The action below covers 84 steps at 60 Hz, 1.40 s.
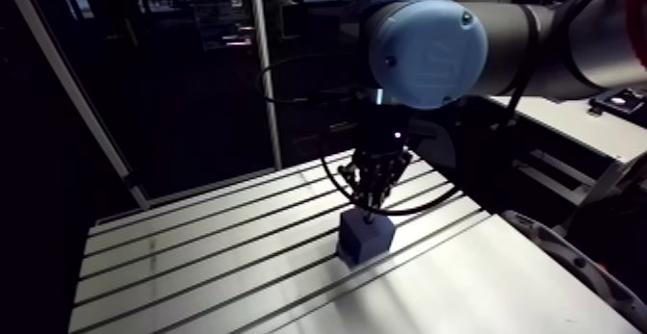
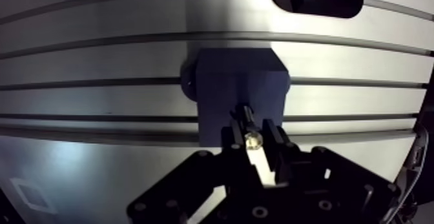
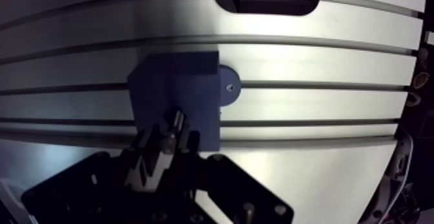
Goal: Pick up the M10 bolt and insert it into the hex recess until seated.
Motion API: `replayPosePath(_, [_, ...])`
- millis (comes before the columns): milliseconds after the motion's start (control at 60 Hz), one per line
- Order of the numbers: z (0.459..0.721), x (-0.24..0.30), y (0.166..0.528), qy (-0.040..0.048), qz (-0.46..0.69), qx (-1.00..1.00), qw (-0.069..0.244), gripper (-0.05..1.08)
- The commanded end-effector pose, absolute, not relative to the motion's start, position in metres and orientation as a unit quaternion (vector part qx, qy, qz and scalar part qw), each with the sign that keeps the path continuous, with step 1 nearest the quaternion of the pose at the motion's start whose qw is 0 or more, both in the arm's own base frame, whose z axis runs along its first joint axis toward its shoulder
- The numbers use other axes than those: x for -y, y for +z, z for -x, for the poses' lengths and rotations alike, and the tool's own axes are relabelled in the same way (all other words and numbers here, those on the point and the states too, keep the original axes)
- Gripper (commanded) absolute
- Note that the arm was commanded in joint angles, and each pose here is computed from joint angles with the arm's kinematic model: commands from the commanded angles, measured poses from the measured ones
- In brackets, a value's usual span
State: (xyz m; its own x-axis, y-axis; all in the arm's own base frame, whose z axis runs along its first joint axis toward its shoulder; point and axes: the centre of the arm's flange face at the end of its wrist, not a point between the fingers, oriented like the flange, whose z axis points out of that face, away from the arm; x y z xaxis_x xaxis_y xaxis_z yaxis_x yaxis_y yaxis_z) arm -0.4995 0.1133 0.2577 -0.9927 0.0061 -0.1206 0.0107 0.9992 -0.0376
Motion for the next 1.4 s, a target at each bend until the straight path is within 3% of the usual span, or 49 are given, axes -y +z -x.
replayPosePath(17, [0.4998, -0.1134, 0.2574, -0.0191, -0.004, -0.998, 0.061, 1.04])
replayPosePath(1400, [0.4982, -0.1106, 0.2534, -0.0219, -0.003, -0.998, 0.065, 1.05])
